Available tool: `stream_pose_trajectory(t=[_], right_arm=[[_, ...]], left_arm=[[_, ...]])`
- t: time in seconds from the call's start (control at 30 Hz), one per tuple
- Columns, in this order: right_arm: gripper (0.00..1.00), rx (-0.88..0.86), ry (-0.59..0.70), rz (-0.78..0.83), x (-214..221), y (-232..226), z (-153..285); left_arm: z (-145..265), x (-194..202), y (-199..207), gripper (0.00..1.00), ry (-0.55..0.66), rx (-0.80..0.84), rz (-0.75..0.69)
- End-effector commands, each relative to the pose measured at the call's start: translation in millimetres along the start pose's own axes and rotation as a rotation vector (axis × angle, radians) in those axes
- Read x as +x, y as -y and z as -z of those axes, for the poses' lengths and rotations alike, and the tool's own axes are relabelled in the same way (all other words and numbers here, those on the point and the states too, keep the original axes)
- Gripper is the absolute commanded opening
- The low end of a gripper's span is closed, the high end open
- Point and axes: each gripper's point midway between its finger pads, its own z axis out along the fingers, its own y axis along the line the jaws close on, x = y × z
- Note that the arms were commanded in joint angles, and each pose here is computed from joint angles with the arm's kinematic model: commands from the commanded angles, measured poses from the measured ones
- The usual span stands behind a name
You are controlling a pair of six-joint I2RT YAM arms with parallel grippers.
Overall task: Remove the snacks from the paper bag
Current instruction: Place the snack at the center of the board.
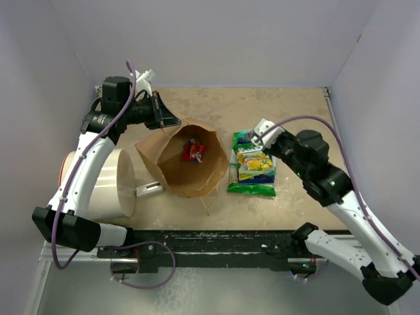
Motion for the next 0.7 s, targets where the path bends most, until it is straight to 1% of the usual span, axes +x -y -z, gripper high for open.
stream_pose_trajectory(t=[0.0,0.1,0.27,0.37,0.5,0.6,0.67], right_arm=[[0.00,0.077,-0.029,-0.045,17.2,22.8,-36.4],[0.00,0.038,-0.073,0.012,36.0,16.0,-58.4],[0.00,-0.061,-0.186,0.076,79.9,-17.1,-84.1],[0.00,-0.094,-0.210,0.086,98.6,-34.9,-88.5],[0.00,-0.179,-0.168,0.082,109.8,-65.9,-88.0],[0.00,-0.238,-0.214,0.080,125.1,-82.0,-83.6],[0.00,-0.304,-0.243,0.108,136.3,-95.6,-78.3]], left_arm=[[7.3,-21.1,3.5,0.00,0.058,0.002,-0.081],[6.1,-22.0,3.3,0.00,0.053,0.009,-0.087],[3.6,-21.1,8.4,0.00,0.045,0.047,-0.072],[5.7,-22.6,13.2,0.00,0.048,0.063,-0.075],[5.2,-22.4,15.3,0.00,0.044,0.074,-0.072],[4.9,-22.4,16.0,0.00,0.042,0.079,-0.068],[4.8,-22.3,15.8,0.00,0.042,0.079,-0.069]])
